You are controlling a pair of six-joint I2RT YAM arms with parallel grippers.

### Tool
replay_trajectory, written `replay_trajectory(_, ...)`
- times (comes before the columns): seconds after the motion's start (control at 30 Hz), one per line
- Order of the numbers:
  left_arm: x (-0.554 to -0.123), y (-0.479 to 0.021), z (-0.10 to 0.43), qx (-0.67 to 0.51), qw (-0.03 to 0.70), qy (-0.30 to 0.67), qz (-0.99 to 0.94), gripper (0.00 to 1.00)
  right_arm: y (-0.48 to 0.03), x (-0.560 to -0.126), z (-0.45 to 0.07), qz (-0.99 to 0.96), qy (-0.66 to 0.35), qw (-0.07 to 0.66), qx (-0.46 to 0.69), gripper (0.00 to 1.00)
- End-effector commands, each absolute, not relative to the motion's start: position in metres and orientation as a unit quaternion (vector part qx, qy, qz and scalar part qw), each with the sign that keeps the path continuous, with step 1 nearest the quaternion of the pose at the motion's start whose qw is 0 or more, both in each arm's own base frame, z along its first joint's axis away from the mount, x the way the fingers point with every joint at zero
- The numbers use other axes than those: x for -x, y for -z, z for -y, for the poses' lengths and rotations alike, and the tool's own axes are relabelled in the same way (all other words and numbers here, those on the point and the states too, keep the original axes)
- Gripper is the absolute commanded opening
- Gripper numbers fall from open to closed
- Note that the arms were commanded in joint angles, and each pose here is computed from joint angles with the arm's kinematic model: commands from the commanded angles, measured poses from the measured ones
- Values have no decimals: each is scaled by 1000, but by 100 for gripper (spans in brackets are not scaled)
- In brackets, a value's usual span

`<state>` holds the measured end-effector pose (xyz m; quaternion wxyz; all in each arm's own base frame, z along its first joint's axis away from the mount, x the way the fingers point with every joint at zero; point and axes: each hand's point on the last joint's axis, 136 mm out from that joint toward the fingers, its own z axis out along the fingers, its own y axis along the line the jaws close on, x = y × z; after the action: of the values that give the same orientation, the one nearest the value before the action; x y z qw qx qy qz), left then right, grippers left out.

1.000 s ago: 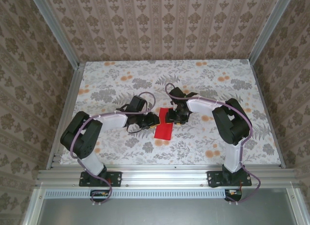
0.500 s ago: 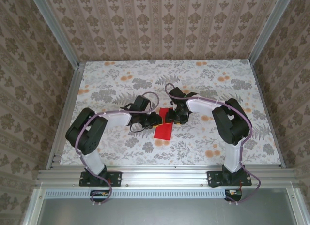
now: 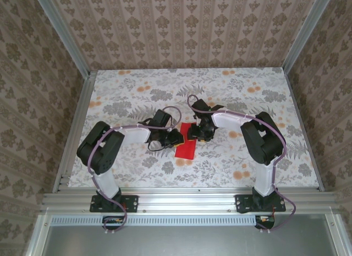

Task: Fold a paper plane with a square sheet of paper (pick it up from the middle)
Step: Hold the square sheet of paper at the center of the table, then fold the square sheet of paper in half at the center of the table.

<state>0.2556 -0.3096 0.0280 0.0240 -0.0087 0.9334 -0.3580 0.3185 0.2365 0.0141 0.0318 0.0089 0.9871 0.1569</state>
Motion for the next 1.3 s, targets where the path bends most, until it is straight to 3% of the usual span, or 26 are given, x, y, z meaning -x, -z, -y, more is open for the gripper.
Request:
replay_trajectory(0.0, -253, -22, 309, 0, 18, 339, -941, 19, 36, -289, -204, -997, -68, -27, -20, 53)
replay_trajectory(0.47, -250, -9, 295, 4, 9, 297, -955, 16, 22, -295, -213, -995, -92, -15, -23, 53)
replay_trajectory(0.77, -243, 2, 290, 4, -5, 279, -960, 16, -58, -319, -229, -980, -174, 93, -35, 59)
replay_trajectory(1.1, -242, 5, 290, 2, -8, 271, -963, 15, -73, -306, -268, -952, -291, 95, -16, 23)
replay_trajectory(1.27, -241, 6, 289, 2, -8, 266, -964, 14, -59, -300, -280, -951, -300, 70, -9, 20)
